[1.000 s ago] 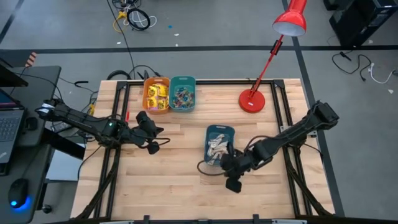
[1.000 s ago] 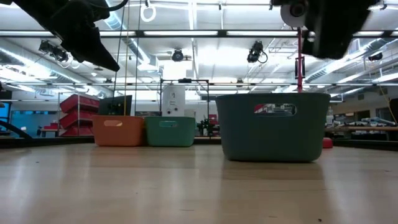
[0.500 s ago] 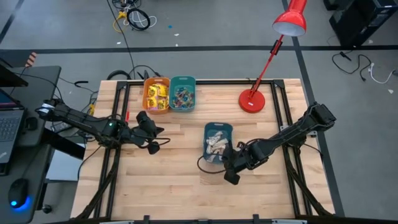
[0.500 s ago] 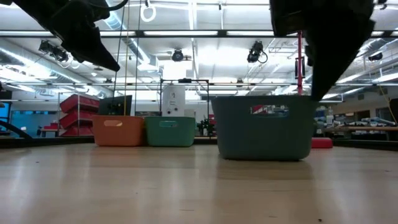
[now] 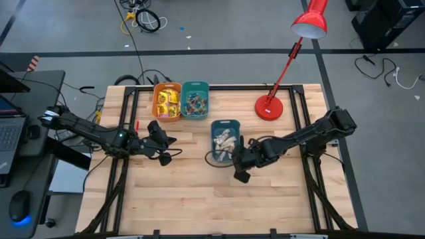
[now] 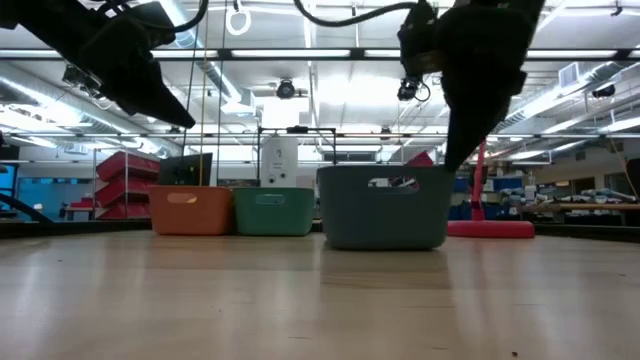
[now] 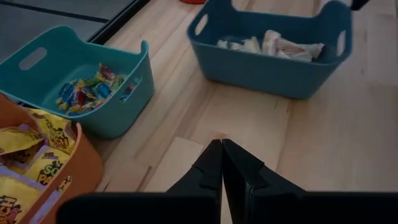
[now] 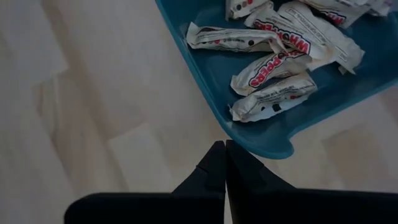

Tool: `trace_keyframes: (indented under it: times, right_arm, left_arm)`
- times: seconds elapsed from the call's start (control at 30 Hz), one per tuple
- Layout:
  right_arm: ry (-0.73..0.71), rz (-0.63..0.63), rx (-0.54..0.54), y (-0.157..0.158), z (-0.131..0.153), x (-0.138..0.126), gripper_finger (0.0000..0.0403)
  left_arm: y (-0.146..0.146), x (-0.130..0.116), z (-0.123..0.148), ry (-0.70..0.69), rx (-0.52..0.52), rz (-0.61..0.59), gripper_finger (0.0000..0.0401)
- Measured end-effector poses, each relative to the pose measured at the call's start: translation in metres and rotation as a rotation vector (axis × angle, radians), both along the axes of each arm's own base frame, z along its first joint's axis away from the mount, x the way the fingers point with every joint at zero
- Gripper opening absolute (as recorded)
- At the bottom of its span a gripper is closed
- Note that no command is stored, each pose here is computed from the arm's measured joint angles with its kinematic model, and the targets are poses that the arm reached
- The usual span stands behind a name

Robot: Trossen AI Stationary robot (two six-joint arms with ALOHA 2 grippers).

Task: Sort candy
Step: Move the blue bin to the right side of the green bin

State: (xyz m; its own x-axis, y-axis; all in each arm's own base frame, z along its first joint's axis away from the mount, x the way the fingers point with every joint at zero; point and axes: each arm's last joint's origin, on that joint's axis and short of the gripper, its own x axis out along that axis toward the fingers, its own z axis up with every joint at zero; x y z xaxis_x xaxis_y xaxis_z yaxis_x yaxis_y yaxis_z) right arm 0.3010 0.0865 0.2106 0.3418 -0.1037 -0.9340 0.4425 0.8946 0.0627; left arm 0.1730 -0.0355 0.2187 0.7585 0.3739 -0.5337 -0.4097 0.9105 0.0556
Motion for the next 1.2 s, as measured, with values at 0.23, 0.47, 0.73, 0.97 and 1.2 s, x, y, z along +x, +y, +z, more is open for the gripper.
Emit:
trace_keyframes:
  times: [0.23, 0.47, 0.73, 0.97, 1.2]
  right_arm:
    - [-0.015, 0.01, -0.016, -0.019, 0.001, 0.007, 0.0]
    - [-0.087, 0.054, 0.046, -0.013, 0.004, 0.014, 0.0]
    - [-0.254, 0.154, 0.055, -0.001, 0.011, 0.027, 0.0]
    - [-0.329, 0.235, 0.005, -0.006, -0.002, 0.048, 0.0]
    - [-0.368, 0.315, -0.082, -0.009, -0.018, 0.063, 0.0]
  left_arm:
    - [0.0, 0.0, 0.0, 0.004, 0.019, -0.012, 0.0015]
    - [0.0, 0.0, 0.0, 0.006, 0.021, -0.013, 0.0015]
    - [0.0, 0.0, 0.0, 0.007, 0.022, -0.014, 0.0015]
    - [0.0, 0.0, 0.0, 0.006, 0.022, -0.014, 0.0015]
    - [0.0, 0.001, 0.001, 0.0, 0.021, -0.014, 0.0015]
